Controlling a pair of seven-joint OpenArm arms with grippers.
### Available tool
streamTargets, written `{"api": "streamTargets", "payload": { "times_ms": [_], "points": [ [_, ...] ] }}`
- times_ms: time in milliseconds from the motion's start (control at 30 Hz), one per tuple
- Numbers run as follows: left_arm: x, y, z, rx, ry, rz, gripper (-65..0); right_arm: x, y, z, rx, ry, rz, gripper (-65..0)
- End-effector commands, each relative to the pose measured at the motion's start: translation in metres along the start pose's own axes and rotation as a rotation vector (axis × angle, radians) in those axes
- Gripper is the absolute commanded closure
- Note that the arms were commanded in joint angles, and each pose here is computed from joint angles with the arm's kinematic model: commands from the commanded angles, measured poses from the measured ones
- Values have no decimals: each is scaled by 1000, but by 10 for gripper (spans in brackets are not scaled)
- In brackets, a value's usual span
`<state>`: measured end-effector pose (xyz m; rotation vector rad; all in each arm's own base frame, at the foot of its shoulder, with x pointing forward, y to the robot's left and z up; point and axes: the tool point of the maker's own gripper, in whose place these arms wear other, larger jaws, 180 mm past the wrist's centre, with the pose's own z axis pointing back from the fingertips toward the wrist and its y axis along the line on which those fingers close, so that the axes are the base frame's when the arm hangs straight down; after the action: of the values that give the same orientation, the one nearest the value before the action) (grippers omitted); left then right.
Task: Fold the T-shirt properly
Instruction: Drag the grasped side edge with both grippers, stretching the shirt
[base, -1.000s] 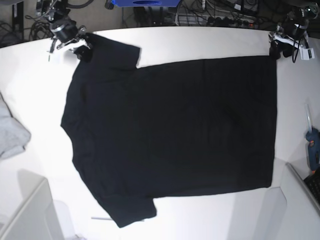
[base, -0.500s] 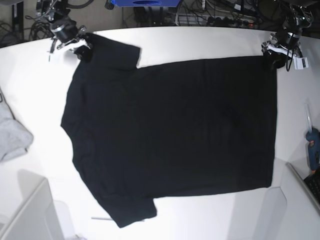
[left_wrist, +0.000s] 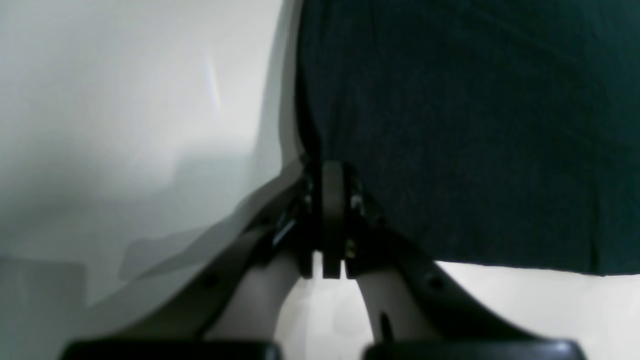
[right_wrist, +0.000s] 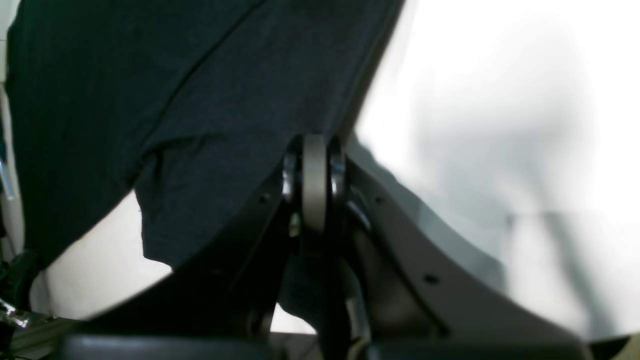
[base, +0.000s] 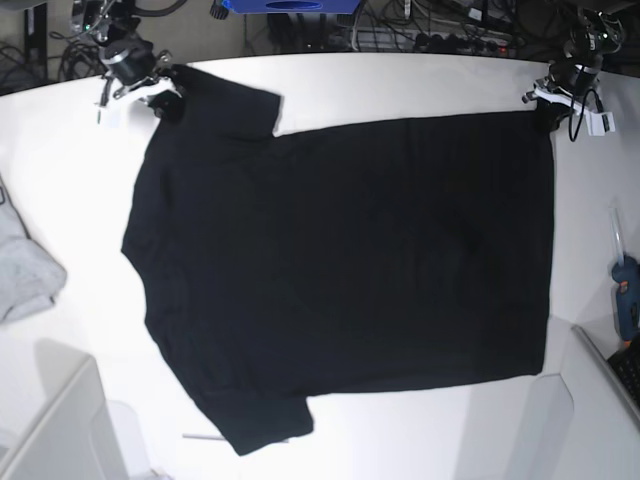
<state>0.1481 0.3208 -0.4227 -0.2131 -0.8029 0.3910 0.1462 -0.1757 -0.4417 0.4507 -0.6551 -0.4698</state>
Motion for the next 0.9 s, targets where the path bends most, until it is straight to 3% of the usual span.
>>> {"api": "streamTargets", "payload": {
  "times_ms": [0,567,867],
  "points": [
    [6,2,4,4,-1,-28,0,2,1,5,-1,-6,13,0],
    [10,5,34,21,35,-151,0,-10,9,40,-10,5,52,0],
    [-1,8,43,32,69,-160,0,-34,22,57,50,43,81,0]
  ]
}}
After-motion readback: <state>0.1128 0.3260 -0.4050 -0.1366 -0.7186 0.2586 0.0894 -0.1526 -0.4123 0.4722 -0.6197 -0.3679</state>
